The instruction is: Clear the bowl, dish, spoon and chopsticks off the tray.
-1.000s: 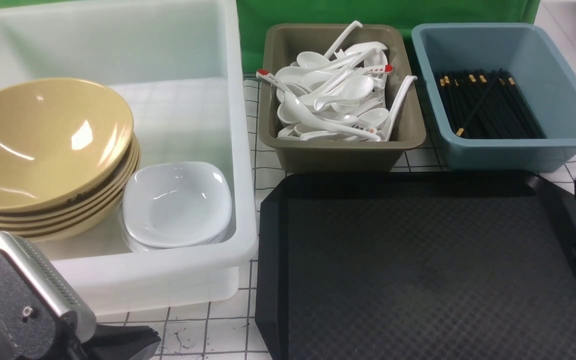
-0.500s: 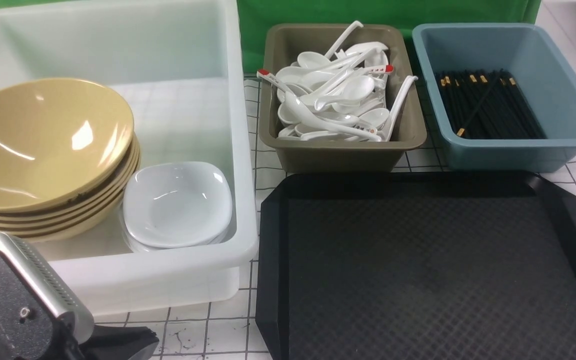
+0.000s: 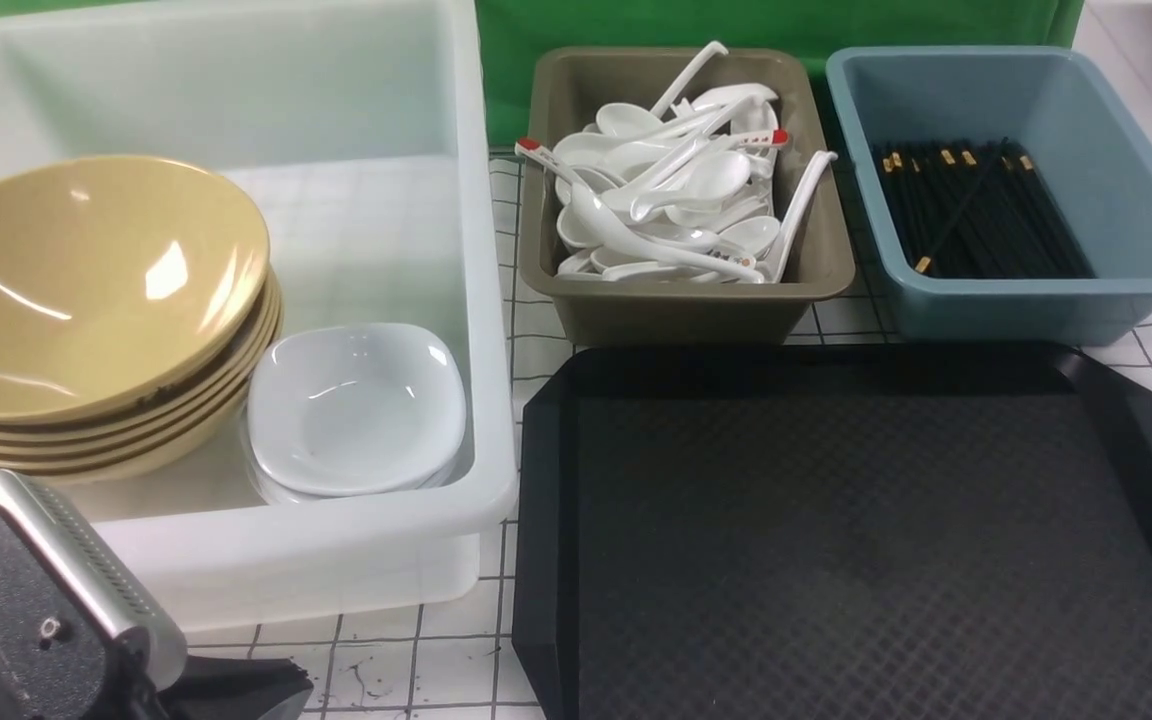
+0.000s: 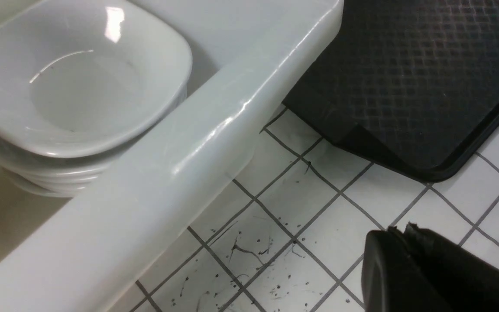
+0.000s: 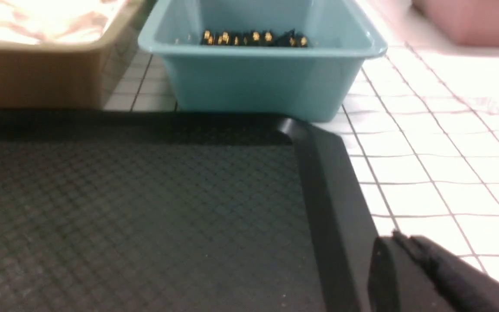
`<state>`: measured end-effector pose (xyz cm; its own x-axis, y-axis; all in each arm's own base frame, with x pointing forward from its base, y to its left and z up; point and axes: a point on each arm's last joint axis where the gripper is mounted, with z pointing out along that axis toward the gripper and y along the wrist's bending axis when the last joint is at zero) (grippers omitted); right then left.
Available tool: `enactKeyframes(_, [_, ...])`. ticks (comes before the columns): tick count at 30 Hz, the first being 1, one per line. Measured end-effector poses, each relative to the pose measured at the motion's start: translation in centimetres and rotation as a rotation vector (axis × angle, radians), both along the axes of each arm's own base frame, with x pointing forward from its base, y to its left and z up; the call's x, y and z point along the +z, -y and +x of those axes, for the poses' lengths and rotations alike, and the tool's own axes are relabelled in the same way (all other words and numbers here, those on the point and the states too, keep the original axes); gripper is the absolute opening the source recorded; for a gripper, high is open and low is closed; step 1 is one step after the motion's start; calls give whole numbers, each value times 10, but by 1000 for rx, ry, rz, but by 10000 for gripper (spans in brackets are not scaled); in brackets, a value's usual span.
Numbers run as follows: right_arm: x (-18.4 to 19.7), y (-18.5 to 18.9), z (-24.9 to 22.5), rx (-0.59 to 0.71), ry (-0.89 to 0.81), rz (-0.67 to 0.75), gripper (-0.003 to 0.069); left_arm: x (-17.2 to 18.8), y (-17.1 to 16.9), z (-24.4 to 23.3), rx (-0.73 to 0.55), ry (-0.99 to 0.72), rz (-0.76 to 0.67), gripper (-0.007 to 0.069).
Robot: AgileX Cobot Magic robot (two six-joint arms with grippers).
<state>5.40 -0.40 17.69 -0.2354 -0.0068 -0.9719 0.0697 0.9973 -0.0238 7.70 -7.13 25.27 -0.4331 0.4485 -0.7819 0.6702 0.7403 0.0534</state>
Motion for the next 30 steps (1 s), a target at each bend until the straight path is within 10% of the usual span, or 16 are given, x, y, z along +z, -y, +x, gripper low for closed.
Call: enactKeyframes(30, [0,-4,0,73,-3,-6,48,-9,-7,-5,-6,30,-6,-5])
